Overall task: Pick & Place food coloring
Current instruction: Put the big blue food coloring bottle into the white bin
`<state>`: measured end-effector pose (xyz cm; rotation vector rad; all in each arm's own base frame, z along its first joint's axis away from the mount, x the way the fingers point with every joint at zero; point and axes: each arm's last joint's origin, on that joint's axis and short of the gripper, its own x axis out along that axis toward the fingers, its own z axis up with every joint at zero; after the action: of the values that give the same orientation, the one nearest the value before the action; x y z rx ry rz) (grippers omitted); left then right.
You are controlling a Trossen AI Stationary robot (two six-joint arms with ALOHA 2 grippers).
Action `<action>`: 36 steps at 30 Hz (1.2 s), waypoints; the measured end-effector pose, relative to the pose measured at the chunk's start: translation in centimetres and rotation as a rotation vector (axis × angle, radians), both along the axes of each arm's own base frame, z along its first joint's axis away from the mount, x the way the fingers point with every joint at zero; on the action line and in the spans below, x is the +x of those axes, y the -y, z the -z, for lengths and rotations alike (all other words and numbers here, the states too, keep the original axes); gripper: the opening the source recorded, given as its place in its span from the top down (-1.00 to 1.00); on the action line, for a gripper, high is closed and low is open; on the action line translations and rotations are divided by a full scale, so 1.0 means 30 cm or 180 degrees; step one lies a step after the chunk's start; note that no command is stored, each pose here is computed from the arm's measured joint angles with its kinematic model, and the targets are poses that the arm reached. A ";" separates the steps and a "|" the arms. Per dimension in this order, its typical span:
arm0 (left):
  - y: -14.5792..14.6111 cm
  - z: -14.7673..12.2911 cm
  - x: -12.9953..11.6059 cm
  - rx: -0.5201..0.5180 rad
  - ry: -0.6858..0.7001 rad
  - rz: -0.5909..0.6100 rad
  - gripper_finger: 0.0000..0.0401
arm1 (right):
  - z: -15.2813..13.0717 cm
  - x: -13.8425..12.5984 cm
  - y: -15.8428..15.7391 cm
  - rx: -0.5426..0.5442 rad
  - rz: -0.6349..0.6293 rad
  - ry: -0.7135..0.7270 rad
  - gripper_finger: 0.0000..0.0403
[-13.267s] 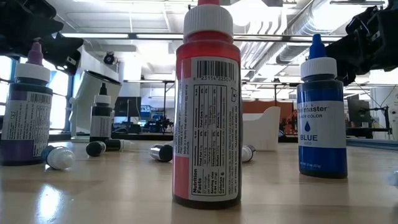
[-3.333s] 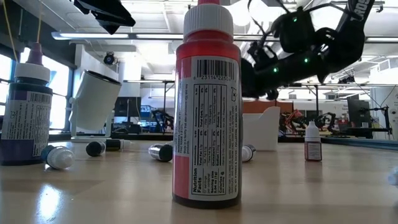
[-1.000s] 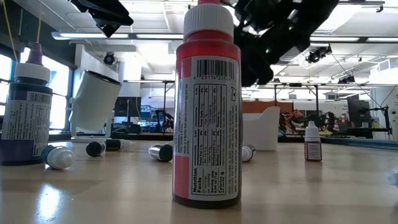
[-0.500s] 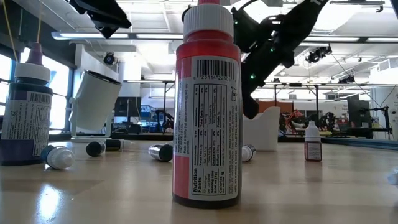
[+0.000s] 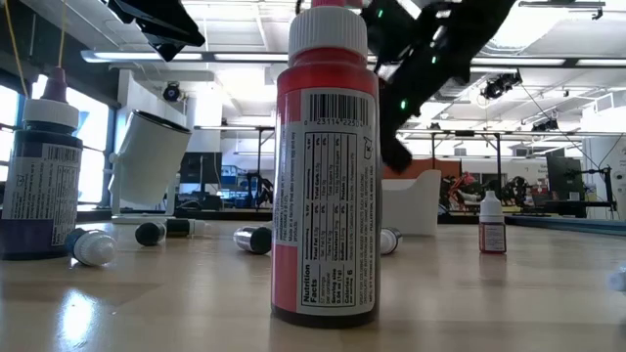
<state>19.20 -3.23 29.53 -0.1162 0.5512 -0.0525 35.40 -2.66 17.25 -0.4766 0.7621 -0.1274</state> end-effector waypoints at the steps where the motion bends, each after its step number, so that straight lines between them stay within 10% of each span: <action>1: 0.000 0.000 0.000 -0.0001 0.0003 0.0000 0.56 | -0.024 -0.005 -0.001 -0.0003 -0.0012 0.0065 0.30; 9: 0.000 0.000 0.000 0.0000 0.0005 -0.0002 0.56 | -0.153 -0.088 0.053 -0.0293 -0.0251 -0.0043 0.30; 36: -0.008 -0.005 0.003 0.0122 0.0078 -0.0225 0.56 | 0.123 -0.068 0.224 0.0446 -0.0643 -0.0768 0.02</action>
<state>19.30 -3.00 29.69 -0.0974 0.5231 0.0255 33.36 -9.39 13.57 -0.4371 0.9470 0.1738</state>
